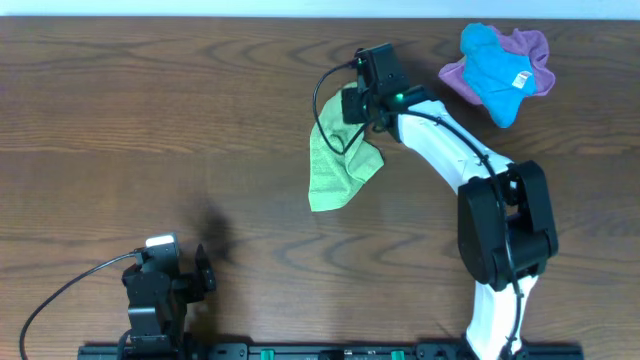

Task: Fold the cloth
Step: 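Drag the green towel left toward the table center with the right gripper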

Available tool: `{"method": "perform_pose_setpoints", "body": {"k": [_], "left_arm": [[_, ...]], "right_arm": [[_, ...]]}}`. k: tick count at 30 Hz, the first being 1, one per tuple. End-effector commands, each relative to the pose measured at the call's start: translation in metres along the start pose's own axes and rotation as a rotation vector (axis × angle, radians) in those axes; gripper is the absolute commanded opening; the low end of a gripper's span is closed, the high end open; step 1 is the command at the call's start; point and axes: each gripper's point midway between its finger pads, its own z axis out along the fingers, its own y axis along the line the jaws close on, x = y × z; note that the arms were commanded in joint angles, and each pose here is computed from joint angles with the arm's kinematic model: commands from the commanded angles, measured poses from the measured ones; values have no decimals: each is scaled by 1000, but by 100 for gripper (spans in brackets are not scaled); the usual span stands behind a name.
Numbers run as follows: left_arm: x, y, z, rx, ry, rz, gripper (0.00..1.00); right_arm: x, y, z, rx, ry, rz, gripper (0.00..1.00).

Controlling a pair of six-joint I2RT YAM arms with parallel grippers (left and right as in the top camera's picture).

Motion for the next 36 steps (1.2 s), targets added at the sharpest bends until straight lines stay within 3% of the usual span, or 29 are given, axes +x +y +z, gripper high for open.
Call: {"method": "perform_pose_setpoints", "body": {"k": [1, 8, 13, 15, 17, 23, 36], "left_arm": [[9, 2, 2, -11, 29, 0, 95], [9, 2, 2, -11, 30, 0, 95], [9, 2, 2, -11, 30, 0, 95], [9, 2, 2, -10, 30, 0, 95], [9, 2, 2, -11, 30, 0, 95], [9, 2, 2, -11, 30, 0, 95], [9, 2, 2, -11, 30, 0, 95]], "right_arm": [[-15, -4, -11, 5, -33, 52, 76], [-28, 14, -75, -66, -7, 115, 82], [8, 11, -103, -54, 148, 124, 83], [30, 13, -107, -63, 239, 132, 79], [57, 8, -105, -46, 338, 140, 69], [94, 8, -86, -69, 420, 144, 65], [129, 19, -37, -149, 486, 160, 59]]}}
